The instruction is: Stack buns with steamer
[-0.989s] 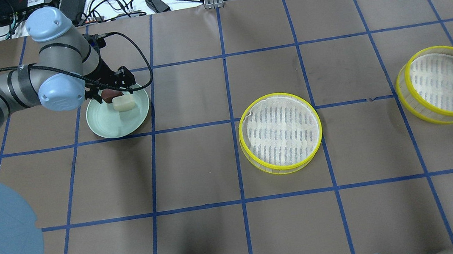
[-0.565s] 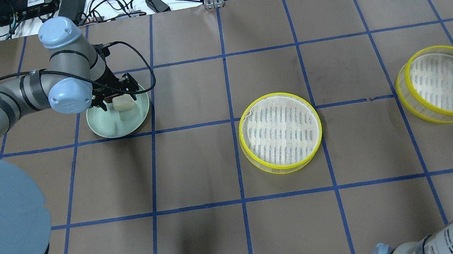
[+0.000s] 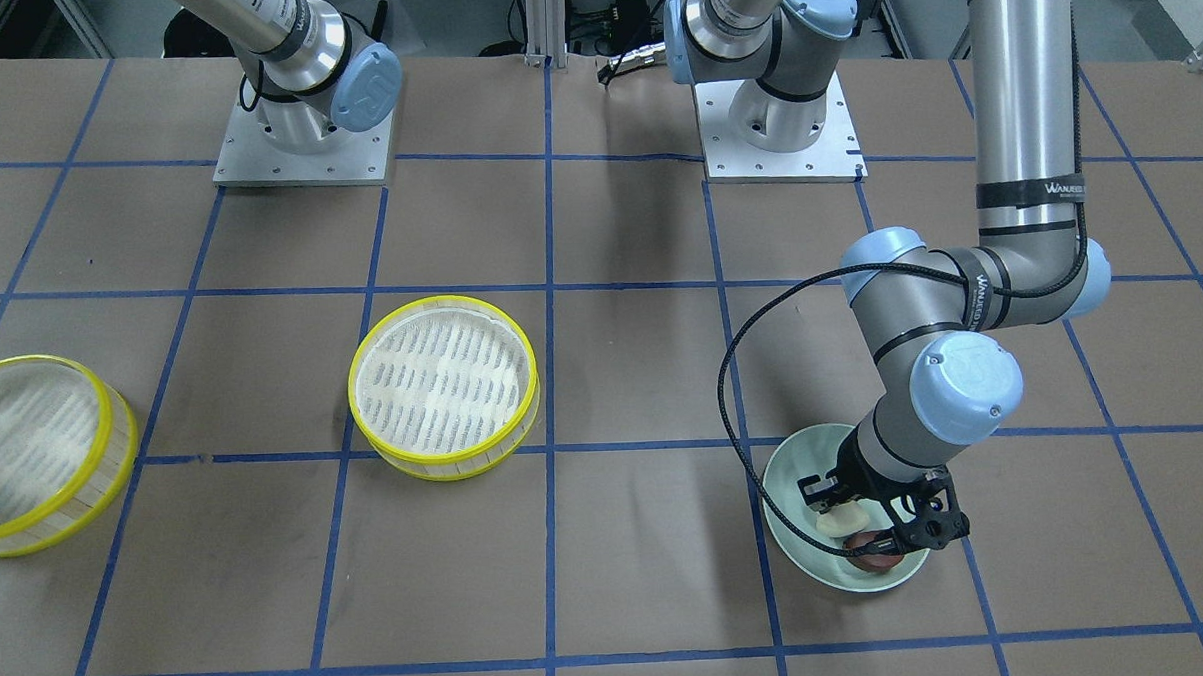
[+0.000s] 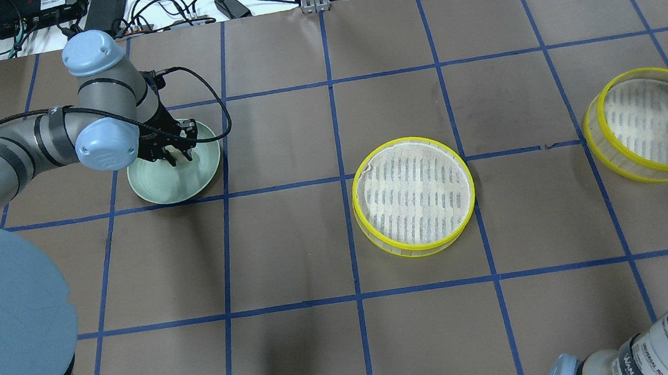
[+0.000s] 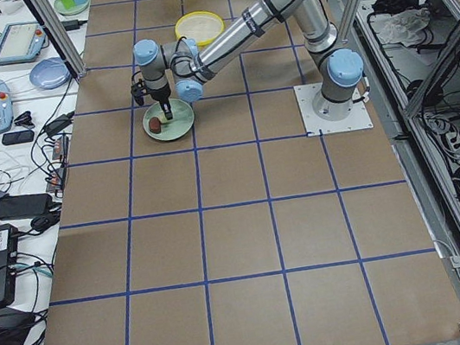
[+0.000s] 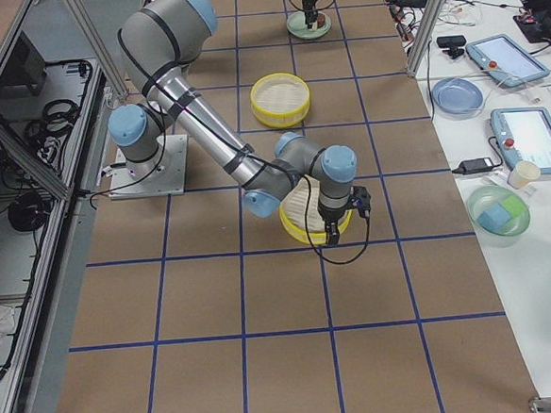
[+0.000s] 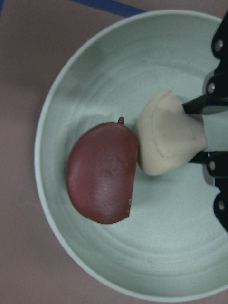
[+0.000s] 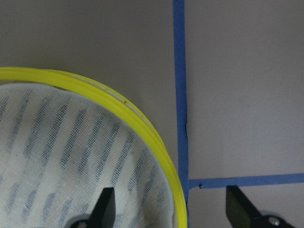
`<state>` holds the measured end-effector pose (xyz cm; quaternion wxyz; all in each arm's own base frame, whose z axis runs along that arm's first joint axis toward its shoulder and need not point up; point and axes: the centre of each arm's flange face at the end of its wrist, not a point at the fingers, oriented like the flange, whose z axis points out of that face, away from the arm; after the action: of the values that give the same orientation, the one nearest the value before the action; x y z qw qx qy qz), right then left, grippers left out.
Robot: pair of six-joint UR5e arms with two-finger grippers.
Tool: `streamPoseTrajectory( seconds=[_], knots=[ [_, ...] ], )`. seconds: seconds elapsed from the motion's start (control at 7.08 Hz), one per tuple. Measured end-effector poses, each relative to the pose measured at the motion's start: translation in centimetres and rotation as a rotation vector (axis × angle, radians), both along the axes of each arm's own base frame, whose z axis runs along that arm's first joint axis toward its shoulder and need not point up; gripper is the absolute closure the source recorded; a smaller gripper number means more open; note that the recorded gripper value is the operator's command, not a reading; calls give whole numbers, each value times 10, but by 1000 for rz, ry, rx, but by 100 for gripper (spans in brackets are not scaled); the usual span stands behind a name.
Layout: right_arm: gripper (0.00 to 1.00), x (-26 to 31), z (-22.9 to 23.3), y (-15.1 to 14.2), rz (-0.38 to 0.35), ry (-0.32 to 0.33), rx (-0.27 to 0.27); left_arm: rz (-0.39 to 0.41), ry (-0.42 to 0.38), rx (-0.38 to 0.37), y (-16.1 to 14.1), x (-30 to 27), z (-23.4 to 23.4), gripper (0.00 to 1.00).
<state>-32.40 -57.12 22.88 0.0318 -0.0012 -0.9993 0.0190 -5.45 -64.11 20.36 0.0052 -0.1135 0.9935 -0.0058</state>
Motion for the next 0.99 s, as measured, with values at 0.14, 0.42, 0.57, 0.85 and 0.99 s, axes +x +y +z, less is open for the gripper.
streamPoseTrajectory(
  seconds=[0.14,0.42,0.57,0.85,0.99],
  knots=[
    [82,-3,-4,1,10,-16,-13,-5,-1,-23,0,-4,15,99],
    [95,-5,-5,1,23,-23,-16,1,18,-59,12,-29,61,99],
    [96,-5,-4,2,31,-24,-16,22,47,-76,25,-64,83,99],
    [95,-4,4,3,35,-16,-19,52,81,-90,67,-187,105,99],
    [95,-3,16,5,33,-7,-25,70,108,-87,95,-254,102,100]
  ],
)
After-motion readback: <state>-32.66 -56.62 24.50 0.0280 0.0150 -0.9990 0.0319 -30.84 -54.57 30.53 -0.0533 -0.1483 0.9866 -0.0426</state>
